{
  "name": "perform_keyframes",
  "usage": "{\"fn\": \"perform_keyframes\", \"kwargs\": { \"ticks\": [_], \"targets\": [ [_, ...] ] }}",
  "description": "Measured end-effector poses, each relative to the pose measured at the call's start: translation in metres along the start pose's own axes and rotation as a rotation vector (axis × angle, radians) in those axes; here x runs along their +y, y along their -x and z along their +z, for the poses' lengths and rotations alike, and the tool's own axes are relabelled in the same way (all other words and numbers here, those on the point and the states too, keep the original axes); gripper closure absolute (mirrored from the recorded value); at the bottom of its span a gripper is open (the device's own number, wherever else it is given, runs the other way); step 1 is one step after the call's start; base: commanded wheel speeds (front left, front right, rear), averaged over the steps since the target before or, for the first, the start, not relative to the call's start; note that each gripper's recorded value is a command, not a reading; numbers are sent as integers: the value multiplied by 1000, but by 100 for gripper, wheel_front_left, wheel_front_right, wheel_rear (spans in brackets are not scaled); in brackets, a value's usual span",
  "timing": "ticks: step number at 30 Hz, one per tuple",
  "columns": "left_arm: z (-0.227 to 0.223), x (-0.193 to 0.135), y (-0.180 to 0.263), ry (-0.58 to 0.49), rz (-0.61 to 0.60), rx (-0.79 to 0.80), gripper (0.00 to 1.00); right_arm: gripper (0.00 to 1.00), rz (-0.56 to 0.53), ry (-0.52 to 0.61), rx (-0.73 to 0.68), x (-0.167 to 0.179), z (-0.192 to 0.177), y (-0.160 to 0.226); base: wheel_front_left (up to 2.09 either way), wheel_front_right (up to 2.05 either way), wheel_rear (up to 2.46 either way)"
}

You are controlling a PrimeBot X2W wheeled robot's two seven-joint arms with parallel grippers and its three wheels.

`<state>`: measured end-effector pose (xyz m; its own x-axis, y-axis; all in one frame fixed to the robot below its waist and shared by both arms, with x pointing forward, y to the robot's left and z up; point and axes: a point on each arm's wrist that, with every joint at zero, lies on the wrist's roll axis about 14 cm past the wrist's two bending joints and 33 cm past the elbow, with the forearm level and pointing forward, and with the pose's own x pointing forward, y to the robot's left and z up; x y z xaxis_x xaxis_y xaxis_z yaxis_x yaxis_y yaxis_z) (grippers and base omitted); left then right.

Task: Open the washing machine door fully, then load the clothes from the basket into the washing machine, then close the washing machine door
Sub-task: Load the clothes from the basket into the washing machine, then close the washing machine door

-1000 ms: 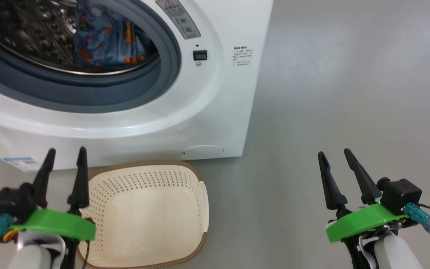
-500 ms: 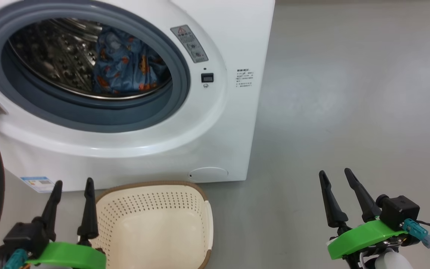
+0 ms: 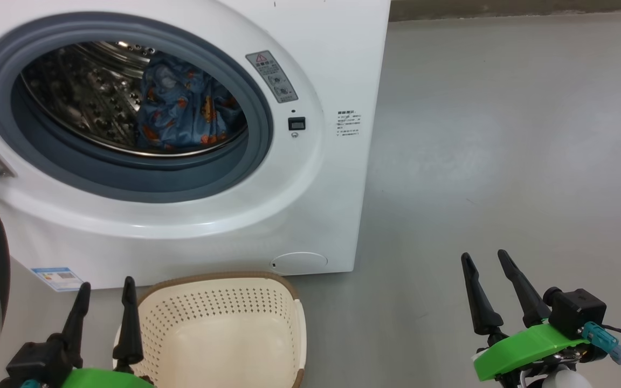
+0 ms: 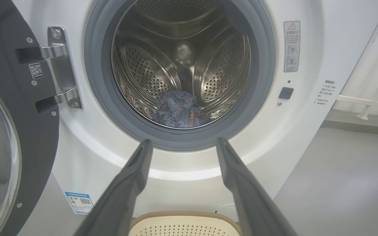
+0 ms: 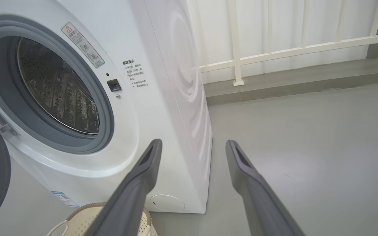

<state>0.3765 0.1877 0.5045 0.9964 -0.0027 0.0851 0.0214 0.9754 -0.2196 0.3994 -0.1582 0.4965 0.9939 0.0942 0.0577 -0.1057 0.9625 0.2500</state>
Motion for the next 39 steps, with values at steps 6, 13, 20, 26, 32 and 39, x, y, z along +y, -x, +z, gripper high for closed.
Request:
{"fn": "perform_keyframes", "kwargs": {
  "ticks": [6, 13, 20, 26, 32, 39],
  "targets": [
    [-2, -3, 1, 4, -10, 4, 0, 0, -6, 2, -11, -2, 4, 2, 0, 0, 0],
    [0, -8, 2, 9, -24, 1, 0, 0, -5, 2, -15, -1, 6, 5, 0, 0, 0],
    [-3, -12, 7, 25, -34, 9, 0, 0, -1, 2, -14, 0, 6, 8, 0, 0, 0],
    [0, -14, 8, 26, -40, 2, 0, 0, 3, 3, -19, 2, 8, 8, 0, 0, 0],
    [0, -14, 8, 26, -40, 2, 0, 0, 5, 3, -18, 3, 7, 8, 0, 0, 0],
    [-2, -14, 8, 26, -40, 8, 0, 0, 5, 2, -11, 3, 5, 7, 0, 0, 0]
  ]
}}
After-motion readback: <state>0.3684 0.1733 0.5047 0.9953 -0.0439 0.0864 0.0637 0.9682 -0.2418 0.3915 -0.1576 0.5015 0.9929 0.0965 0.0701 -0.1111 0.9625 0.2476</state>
